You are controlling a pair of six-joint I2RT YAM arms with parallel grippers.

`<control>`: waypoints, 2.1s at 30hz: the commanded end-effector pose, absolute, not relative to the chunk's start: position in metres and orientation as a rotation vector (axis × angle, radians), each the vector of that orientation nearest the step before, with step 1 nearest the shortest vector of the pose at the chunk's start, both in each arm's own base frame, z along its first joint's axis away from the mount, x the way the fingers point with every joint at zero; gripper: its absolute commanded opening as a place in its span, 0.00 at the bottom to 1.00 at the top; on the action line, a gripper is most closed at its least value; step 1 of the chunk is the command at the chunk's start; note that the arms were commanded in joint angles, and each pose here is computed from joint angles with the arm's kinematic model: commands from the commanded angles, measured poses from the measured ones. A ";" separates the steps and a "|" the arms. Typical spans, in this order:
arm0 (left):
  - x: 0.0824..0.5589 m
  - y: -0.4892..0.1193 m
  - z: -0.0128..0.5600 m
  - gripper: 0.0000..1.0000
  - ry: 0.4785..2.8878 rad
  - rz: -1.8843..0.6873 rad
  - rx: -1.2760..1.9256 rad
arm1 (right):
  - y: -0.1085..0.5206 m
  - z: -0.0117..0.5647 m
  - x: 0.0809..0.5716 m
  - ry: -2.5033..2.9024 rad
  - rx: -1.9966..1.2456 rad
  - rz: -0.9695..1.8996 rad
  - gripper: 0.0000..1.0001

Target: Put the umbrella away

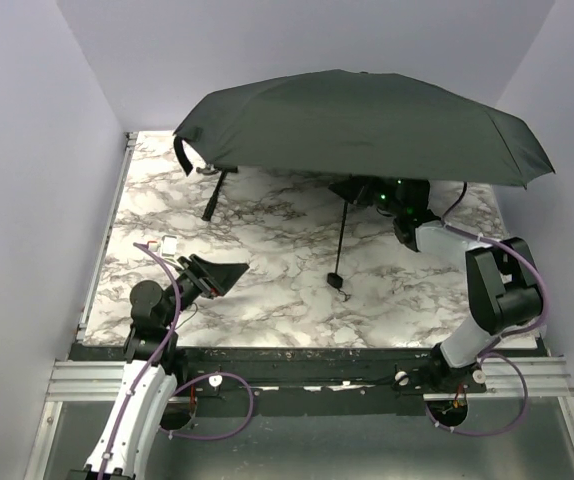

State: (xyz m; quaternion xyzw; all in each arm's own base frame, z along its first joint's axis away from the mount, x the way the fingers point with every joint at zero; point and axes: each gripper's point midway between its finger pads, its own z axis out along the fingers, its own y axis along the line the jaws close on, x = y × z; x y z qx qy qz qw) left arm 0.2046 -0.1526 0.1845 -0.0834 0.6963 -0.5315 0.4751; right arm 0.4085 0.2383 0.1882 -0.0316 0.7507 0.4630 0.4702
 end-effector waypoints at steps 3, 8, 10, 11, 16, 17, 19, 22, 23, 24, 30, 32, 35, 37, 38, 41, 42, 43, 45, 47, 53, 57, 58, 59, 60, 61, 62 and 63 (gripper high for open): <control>0.206 -0.153 0.206 0.99 1.562 -1.375 -0.215 | 0.256 0.227 0.406 1.737 -0.150 1.277 0.01; 0.209 -0.160 0.253 0.99 1.409 -1.443 -0.152 | 0.273 0.290 0.358 1.656 -0.374 1.485 0.00; 0.212 -0.168 0.278 0.99 1.370 -1.467 -0.100 | 0.277 0.315 0.336 1.623 -0.468 1.564 0.00; 0.214 -0.173 0.292 0.99 1.342 -1.482 -0.068 | 0.279 0.324 0.324 1.606 -0.518 1.600 0.00; 0.230 -0.209 0.356 0.98 1.234 -1.555 0.066 | 0.292 0.349 0.271 1.567 -0.714 1.720 0.00; 0.232 -0.218 0.367 0.96 1.207 -1.570 0.089 | 0.293 0.351 0.265 1.566 -0.739 1.730 0.00; 0.236 -0.233 0.394 0.94 1.124 -1.595 0.136 | 0.294 0.350 0.258 1.579 -0.755 1.737 0.00; 0.247 -0.252 0.416 0.94 1.040 -1.600 0.147 | 0.294 0.351 0.256 1.583 -0.763 1.732 0.00; 0.251 -0.259 0.421 0.94 1.024 -1.594 0.145 | 0.294 0.351 0.255 1.581 -0.770 1.735 0.00; 0.257 -0.264 0.423 0.94 1.026 -1.584 0.129 | 0.295 0.352 0.253 1.577 -0.779 1.735 0.00; 0.280 -0.286 0.434 0.88 1.032 -1.604 0.103 | 0.296 0.352 0.248 1.576 -0.806 1.724 0.00; 0.289 -0.295 0.432 0.82 1.055 -1.614 0.093 | 0.298 0.352 0.244 1.577 -0.819 1.730 0.00; 0.301 -0.306 0.429 0.75 1.098 -1.623 0.075 | 0.299 0.352 0.241 1.574 -0.833 1.729 0.00; 0.306 -0.312 0.428 0.73 1.112 -1.622 0.071 | 0.299 0.352 0.239 1.573 -0.843 1.724 0.00; 0.309 -0.313 0.427 0.72 1.118 -1.618 0.064 | 0.298 0.351 0.238 1.574 -0.847 1.721 0.00; 0.316 -0.317 0.426 0.67 1.143 -1.599 0.053 | 0.298 0.349 0.237 1.576 -0.856 1.710 0.00; 0.318 -0.317 0.427 0.63 1.146 -1.593 0.054 | 0.298 0.349 0.236 1.576 -0.860 1.708 0.00; 0.319 -0.319 0.427 0.59 1.152 -1.592 0.056 | 0.298 0.348 0.236 1.578 -0.862 1.703 0.00; 0.318 -0.320 0.430 0.47 1.144 -1.595 0.071 | 0.298 0.346 0.235 1.580 -0.874 1.694 0.00; 0.316 -0.322 0.434 0.35 1.134 -1.602 0.090 | 0.297 0.344 0.236 1.585 -0.884 1.669 0.00; 0.307 -0.323 0.446 0.00 1.124 -1.571 0.171 | 0.297 0.336 0.241 1.622 -0.923 1.553 0.00; 0.298 -0.317 0.452 0.00 1.184 -1.478 0.192 | 0.291 0.336 0.240 1.616 -1.008 1.433 0.26; 0.294 -0.313 0.455 0.00 1.192 -1.432 0.195 | 0.289 0.338 0.239 1.609 -1.040 1.397 0.41; 0.291 -0.312 0.454 0.00 1.213 -1.386 0.186 | 0.287 0.341 0.237 1.595 -1.072 1.373 0.53; 0.285 -0.307 0.459 0.00 1.210 -1.338 0.181 | 0.285 0.346 0.235 1.581 -1.101 1.350 0.63; 0.284 -0.304 0.458 0.00 1.223 -1.289 0.162 | 0.284 0.349 0.234 1.582 -1.112 1.343 0.69; 0.278 -0.302 0.460 0.00 1.227 -1.250 0.154 | 0.284 0.355 0.233 1.572 -1.119 1.338 0.73; 0.279 -0.300 0.458 0.00 1.247 -1.201 0.127 | 0.284 0.360 0.233 1.565 -1.126 1.339 0.74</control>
